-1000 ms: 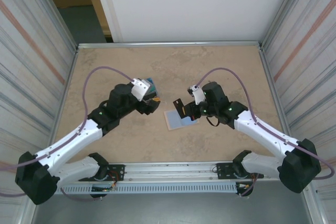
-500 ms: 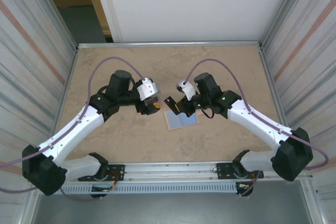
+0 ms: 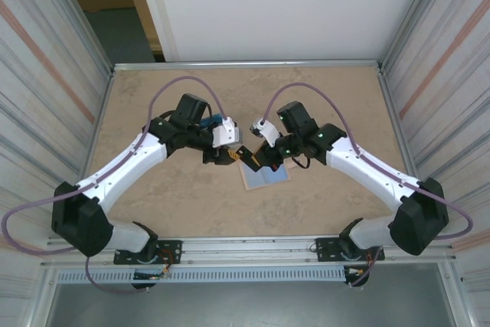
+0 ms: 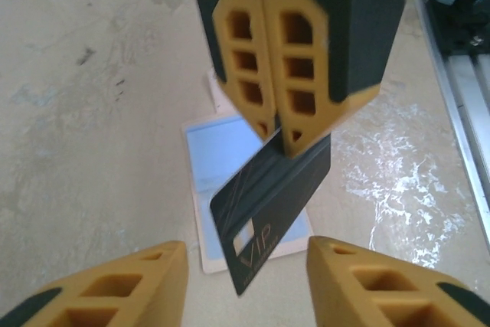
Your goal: Take the credit cards out of the card holder
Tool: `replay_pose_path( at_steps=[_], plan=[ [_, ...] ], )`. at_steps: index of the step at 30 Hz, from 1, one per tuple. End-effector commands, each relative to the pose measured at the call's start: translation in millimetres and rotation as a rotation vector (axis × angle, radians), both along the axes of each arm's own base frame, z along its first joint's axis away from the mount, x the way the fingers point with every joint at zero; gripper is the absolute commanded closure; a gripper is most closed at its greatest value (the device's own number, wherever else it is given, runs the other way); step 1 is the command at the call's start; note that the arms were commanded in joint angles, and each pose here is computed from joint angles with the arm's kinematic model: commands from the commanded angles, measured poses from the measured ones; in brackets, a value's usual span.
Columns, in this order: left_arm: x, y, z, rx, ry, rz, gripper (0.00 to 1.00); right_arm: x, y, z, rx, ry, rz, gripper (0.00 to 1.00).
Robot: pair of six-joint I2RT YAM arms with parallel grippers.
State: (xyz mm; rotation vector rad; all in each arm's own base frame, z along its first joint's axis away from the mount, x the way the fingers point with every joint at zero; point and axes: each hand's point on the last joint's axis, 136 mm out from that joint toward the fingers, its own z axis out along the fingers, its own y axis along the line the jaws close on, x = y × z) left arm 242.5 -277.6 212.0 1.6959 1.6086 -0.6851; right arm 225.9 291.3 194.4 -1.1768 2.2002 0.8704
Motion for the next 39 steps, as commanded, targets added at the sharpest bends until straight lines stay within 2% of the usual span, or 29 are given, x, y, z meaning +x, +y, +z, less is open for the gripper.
replay_pose_path(
  at_steps=[1,2,4,7,10,14,17,20,21,30,39],
  plan=[
    [-6,-11,9,-0.044,0.028,-0.072,0.57,-2,10,9,0.01,-0.008,0.059,1.0],
    [-5,-13,6,-0.037,0.034,-0.076,0.57,0,11,9,0.011,-0.009,0.061,1.0],
    [-3,-16,-1,-0.026,0.05,-0.083,0.7,2,14,9,0.021,-0.01,0.073,1.0],
    [-2,-18,-8,-0.017,0.071,-0.091,1.0,5,18,9,0.028,-0.01,0.073,1.0],
    [5,-15,-16,-0.001,0.058,-0.064,1.0,14,15,5,0.03,-0.003,0.031,0.98],
    [35,2,-26,-0.036,-0.019,0.066,1.0,36,-2,-1,0.026,-0.012,-0.109,0.51],
    [63,19,-28,-0.105,-0.095,0.197,1.0,51,-22,-3,0.039,-0.042,-0.236,0.3],
    [86,31,-30,-0.161,-0.143,0.293,1.0,60,-38,2,0.065,-0.086,-0.346,0.18],
    [91,34,-31,-0.176,-0.147,0.315,1.0,62,-43,2,0.07,-0.095,-0.38,0.01],
    [118,59,-49,-0.23,-0.107,0.45,1.0,71,-65,-10,0.041,-0.074,-0.554,0.01],
    [115,89,-63,-0.217,-0.038,0.504,1.0,74,-69,-15,0.031,-0.057,-0.597,0.01]
  ],
)
